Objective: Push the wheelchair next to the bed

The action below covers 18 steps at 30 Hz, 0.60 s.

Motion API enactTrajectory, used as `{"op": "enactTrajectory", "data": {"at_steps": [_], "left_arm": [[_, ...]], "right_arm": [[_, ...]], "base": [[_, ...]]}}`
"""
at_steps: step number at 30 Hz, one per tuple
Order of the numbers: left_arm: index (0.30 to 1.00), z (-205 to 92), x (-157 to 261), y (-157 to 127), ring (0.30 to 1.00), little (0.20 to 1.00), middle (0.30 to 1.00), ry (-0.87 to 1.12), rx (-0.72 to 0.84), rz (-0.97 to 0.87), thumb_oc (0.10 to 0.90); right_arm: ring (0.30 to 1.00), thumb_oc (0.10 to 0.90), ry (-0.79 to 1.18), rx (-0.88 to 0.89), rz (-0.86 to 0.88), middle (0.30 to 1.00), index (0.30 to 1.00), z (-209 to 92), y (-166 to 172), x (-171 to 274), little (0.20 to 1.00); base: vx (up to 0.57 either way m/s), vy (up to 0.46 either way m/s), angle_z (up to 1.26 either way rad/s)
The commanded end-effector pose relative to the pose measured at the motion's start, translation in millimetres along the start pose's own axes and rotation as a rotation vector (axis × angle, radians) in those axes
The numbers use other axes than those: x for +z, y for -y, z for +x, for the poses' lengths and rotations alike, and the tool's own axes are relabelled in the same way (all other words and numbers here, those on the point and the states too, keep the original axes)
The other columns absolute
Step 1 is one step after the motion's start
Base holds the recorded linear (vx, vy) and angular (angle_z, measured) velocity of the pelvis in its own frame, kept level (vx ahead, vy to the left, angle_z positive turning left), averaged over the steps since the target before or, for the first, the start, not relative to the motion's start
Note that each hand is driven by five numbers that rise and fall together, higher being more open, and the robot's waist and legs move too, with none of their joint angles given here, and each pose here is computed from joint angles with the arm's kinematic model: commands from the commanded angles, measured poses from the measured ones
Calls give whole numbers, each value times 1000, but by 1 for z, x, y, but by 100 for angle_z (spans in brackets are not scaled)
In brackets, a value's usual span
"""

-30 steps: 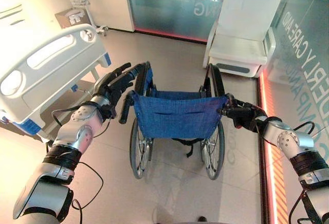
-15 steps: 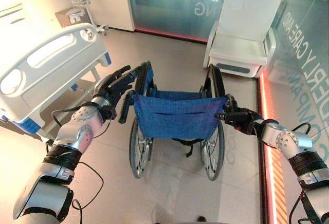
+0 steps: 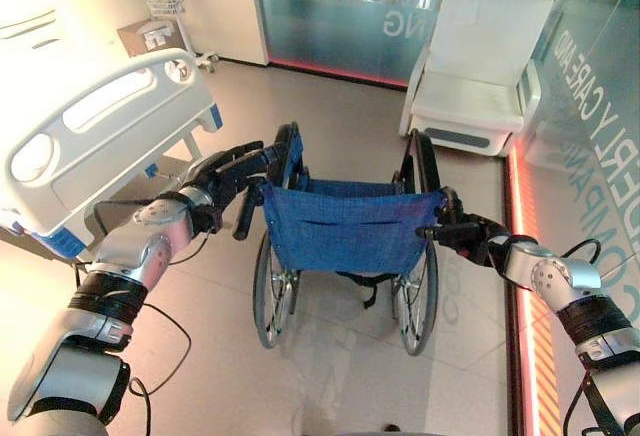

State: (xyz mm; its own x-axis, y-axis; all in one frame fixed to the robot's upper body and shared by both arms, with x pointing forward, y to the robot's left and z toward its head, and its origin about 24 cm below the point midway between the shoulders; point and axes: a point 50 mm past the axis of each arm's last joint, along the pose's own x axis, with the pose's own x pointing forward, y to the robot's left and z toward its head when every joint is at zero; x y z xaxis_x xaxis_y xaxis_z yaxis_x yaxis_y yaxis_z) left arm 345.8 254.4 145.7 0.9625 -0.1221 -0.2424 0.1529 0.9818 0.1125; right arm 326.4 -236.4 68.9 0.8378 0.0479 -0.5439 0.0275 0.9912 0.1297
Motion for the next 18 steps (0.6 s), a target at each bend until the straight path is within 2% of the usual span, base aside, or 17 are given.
{"op": "enactTrajectory", "data": {"at_steps": [1, 10, 14, 15, 18], "left_arm": [[900, 5, 36, 5, 900, 900, 900, 38, -80, 79, 800], [900, 5, 28, -1, 900, 900, 900, -99, -92, 147, 800], [900, 4, 32, -11, 900, 900, 900, -74, 9, 155, 800], [900, 3, 42, -24, 900, 900, 900, -5, 142, 160, 800], [900, 1, 50, -34, 900, 900, 900, 67, 252, 86, 800]], "right_arm": [[900, 800, 257, 155, -43, 900, 900, -8, -48, 61, 900], [900, 800, 250, 146, -49, 900, 900, -8, -45, 64, 900], [900, 800, 248, 145, -44, 900, 900, -7, -42, 63, 900], [900, 800, 247, 147, -36, 900, 900, -7, -43, 64, 900], [900, 800, 245, 147, -27, 900, 900, -5, -45, 65, 900]], "base": [[0, 0, 0], [0, -1, 0], [0, 0, 0], [0, 0, 0], [0, 0, 0]]}}
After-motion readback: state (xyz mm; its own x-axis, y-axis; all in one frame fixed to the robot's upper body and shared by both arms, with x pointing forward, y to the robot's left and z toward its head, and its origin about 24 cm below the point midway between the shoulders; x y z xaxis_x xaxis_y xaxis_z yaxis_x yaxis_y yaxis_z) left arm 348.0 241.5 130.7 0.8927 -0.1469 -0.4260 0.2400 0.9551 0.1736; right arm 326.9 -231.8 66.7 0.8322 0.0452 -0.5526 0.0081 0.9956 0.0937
